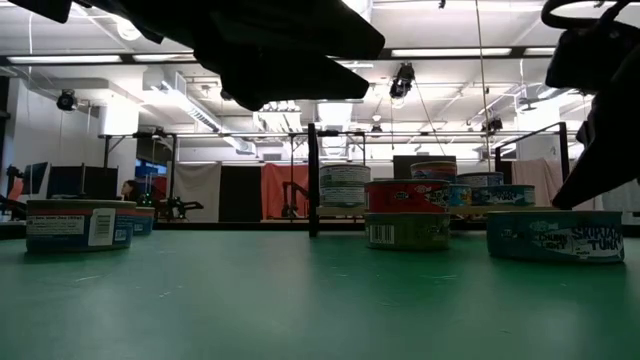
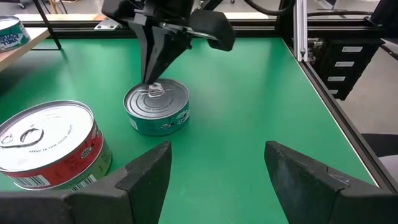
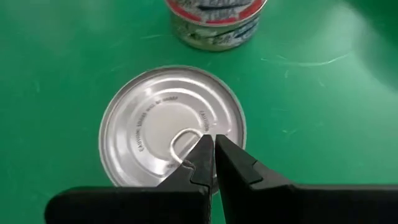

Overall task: Stack canned seafood by type on shelf
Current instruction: Stack the green/blue tuna can on top of the green/blue tuna can on the shelf

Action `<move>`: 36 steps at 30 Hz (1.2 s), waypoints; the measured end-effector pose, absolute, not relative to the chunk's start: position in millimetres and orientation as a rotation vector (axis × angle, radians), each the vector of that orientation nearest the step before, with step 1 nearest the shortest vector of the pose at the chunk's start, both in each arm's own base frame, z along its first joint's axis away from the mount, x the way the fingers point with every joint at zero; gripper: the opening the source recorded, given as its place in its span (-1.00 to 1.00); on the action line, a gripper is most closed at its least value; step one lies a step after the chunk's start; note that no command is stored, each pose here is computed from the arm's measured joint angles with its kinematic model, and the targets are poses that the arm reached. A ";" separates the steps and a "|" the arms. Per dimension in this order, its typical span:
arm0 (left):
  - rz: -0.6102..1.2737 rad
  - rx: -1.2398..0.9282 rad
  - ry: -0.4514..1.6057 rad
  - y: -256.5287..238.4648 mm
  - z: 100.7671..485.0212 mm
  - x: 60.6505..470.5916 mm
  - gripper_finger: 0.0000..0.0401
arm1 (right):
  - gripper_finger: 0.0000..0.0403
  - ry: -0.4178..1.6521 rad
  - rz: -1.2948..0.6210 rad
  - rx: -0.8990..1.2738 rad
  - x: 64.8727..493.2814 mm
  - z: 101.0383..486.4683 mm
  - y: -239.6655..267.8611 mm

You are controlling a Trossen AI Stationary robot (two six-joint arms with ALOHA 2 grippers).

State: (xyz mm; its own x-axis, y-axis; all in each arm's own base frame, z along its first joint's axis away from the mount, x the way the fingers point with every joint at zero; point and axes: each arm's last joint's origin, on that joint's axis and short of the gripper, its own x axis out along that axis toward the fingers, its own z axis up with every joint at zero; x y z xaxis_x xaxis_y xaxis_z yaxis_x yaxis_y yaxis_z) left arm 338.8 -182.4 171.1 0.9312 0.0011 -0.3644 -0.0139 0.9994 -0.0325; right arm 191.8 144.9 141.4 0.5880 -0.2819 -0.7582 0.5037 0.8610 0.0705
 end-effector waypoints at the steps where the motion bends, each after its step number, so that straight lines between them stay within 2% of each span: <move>1: 0.007 -0.036 0.372 -182.4 171.2 338.8 0.21 | -0.96 0.829 -0.459 0.298 192.0 141.0 145.4; 12: 0.005 -0.050 0.352 -182.9 173.2 339.6 0.21 | -0.96 0.801 -0.390 0.313 197.6 143.6 150.7; 22: 0.002 -0.053 0.336 -183.2 174.8 340.2 0.21 | -0.96 0.807 -0.454 0.305 188.2 162.9 139.7; 29: 0.002 -0.059 0.331 -183.3 175.3 340.3 0.21 | -0.96 0.845 -0.546 0.250 187.8 146.4 127.1; 36: 0.000 -0.068 0.329 -184.1 175.5 340.0 0.21 | -0.96 0.836 -0.494 0.286 195.3 138.3 133.9</move>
State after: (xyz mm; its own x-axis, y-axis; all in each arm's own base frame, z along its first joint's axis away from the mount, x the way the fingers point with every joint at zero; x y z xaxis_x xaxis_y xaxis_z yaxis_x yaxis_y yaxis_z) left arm 340.0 -184.1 175.5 0.9465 -0.0106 -0.3224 -0.0114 0.9977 -0.0663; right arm 195.3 133.9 138.3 0.5676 -0.3038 -0.7652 0.5234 0.8506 0.0505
